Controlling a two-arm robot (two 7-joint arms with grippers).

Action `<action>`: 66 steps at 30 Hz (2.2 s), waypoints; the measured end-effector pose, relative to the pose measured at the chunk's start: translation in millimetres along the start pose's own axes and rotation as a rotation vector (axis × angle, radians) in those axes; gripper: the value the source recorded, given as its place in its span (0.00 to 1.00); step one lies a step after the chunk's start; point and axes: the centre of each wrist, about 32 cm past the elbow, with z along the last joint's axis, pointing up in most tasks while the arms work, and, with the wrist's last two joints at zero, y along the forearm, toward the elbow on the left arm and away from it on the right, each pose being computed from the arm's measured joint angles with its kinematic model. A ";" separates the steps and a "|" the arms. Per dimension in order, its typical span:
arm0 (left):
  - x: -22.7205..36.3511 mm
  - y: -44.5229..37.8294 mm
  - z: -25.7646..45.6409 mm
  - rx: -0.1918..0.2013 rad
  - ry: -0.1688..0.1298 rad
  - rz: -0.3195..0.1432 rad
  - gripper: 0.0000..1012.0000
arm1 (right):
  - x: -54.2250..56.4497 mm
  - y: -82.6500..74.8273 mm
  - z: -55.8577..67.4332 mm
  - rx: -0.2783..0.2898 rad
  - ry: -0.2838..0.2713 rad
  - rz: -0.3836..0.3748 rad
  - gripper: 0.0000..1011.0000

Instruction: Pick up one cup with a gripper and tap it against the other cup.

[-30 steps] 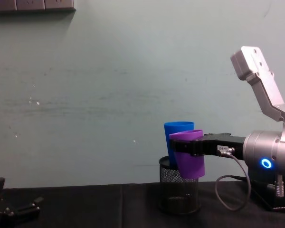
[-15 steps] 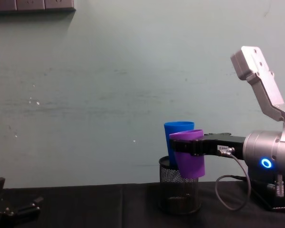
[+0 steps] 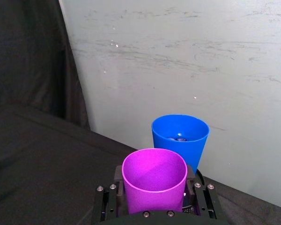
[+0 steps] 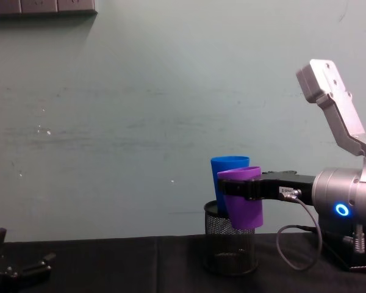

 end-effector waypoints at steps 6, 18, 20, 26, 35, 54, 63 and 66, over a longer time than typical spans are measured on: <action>0.0 0.0 0.0 0.000 0.000 0.000 0.99 | 0.0 0.0 0.0 0.000 0.000 0.000 0.73; 0.0 0.0 0.0 0.000 0.000 0.000 0.99 | 0.0 0.0 0.0 0.000 0.000 0.000 0.73; 0.0 0.0 0.0 0.000 0.000 0.000 0.99 | 0.0 0.0 0.0 0.000 0.000 0.000 0.73; 0.0 0.0 0.0 0.000 0.000 0.000 0.99 | 0.0 0.0 0.0 0.000 0.000 0.000 0.73; 0.0 0.0 0.0 0.000 0.000 0.000 0.99 | 0.0 0.0 0.0 0.000 0.000 0.000 0.73; 0.0 0.0 0.0 0.000 0.000 0.000 0.99 | 0.0 0.0 0.0 0.000 0.000 0.000 0.73; 0.0 0.0 0.0 0.000 0.000 0.000 0.99 | 0.0 0.0 0.0 0.000 0.000 0.000 0.73; 0.0 0.0 0.0 0.000 0.000 0.000 0.99 | 0.0 0.0 0.0 0.000 0.000 0.000 0.73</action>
